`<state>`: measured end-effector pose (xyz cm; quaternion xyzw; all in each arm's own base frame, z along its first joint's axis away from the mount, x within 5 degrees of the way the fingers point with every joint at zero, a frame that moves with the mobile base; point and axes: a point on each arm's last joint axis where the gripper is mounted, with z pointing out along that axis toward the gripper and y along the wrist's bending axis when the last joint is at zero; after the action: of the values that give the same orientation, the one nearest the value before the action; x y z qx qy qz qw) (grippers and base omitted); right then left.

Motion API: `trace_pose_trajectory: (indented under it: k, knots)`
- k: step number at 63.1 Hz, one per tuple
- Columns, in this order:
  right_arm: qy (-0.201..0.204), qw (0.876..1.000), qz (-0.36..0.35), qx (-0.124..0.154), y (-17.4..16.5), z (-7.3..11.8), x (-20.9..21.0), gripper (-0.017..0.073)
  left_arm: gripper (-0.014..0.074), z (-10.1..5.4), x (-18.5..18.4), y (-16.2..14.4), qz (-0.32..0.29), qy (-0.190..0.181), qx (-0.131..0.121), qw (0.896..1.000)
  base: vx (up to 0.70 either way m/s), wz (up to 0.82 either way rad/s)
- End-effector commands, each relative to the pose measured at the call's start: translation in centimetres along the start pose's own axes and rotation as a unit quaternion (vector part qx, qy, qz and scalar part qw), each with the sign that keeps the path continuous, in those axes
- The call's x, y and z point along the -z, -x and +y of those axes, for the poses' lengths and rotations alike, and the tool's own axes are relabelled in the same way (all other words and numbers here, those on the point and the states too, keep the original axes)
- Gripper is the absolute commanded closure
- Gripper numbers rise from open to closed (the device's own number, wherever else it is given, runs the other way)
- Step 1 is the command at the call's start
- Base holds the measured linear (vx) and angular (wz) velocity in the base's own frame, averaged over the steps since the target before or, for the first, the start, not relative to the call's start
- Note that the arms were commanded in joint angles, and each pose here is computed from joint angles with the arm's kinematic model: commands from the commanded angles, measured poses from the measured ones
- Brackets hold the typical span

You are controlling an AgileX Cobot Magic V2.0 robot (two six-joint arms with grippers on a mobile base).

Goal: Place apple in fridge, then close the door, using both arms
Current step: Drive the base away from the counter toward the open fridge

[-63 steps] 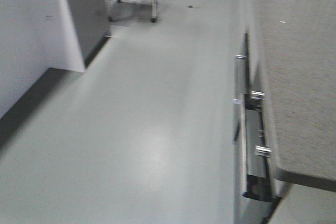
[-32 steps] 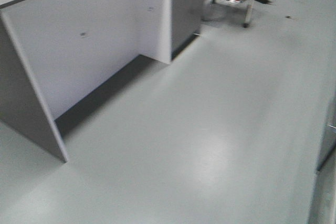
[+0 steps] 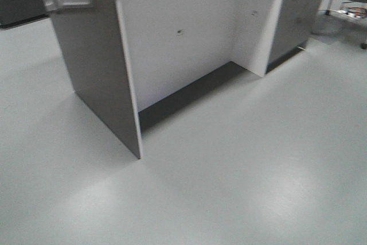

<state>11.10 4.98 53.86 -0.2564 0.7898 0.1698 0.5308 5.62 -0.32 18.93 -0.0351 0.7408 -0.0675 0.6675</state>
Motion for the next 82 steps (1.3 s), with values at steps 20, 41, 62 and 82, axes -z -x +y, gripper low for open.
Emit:
trace_pose_trajectory:
  k: [20,41,62,82]
  knots:
    - [0.009,1.000,-0.024,0.001,0.57,0.44,0.49,0.0563,0.0600,-0.01,-0.01,0.04,-0.033,-0.006,0.009,0.999,0.03,0.46]
    - [0.009,1.000,-0.024,0.001,0.57,0.44,0.49,0.0563,0.0600,-0.01,-0.01,0.04,-0.033,-0.006,0.009,0.999,0.06,0.59]
    - [0.009,1.000,-0.024,0.001,0.57,0.44,0.49,0.0563,0.0600,-0.01,-0.01,0.04,-0.033,-0.006,0.009,0.999,0.09,0.54]
    - [0.009,1.000,-0.024,0.001,0.57,0.44,0.49,0.0563,0.0600,-0.01,-0.01,0.04,-0.033,-0.006,0.009,0.999,0.13,0.39]
